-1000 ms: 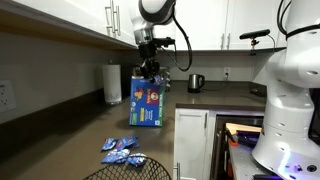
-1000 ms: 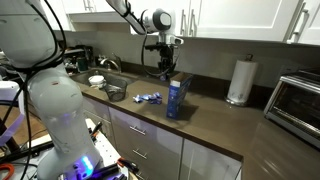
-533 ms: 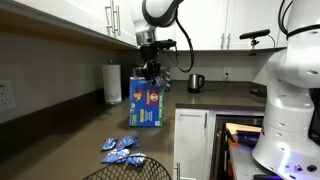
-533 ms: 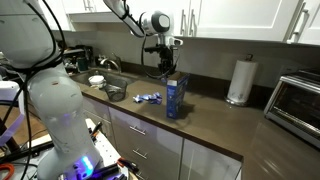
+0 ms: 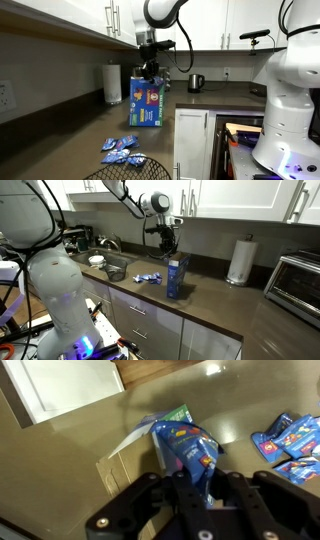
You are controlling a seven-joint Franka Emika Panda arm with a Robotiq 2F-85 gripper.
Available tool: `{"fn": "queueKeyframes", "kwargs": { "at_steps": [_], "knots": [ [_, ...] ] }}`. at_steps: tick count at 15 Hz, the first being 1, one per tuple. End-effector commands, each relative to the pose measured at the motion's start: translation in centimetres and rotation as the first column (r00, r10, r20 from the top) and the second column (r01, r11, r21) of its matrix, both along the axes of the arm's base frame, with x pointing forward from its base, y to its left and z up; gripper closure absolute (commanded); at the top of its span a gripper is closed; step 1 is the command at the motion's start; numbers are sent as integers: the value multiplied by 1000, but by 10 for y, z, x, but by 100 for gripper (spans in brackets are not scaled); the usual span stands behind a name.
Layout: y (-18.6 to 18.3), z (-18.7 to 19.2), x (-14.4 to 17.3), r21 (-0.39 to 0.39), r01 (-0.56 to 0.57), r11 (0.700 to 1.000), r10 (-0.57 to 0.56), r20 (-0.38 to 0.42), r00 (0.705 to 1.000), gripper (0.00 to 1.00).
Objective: Put a blue packet in the box
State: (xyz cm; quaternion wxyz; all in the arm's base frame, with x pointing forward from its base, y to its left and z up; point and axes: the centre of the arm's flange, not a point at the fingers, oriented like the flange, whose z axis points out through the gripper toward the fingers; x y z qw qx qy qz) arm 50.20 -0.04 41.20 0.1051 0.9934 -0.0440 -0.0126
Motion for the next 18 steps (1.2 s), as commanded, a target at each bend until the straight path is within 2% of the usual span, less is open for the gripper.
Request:
{"fn": "queueKeyframes", "kwargs": {
  "at_steps": [1, 2, 3, 4, 8, 12, 13, 18],
  "knots": [
    [0, 0, 0, -1, -1, 1000, 1, 0, 1000, 91],
    [0, 0, 0, 5, -6, 1000, 6, -2, 1000, 97],
    [1, 0, 0, 13, -14, 1000, 14, -10, 1000, 97],
    [45, 33, -17, 16, -17, 1000, 18, -16, 1000, 97],
    [101, 53, -70, 24, -56, 998, 57, -64, 996, 97],
    [142, 65, -122, -31, -33, 999, 31, -51, 998, 96],
    [125, 78, -70, -33, -20, 999, 18, -48, 999, 96],
    [95, 92, -37, -24, 37, 999, -37, -3, 999, 96]
  ]
}}
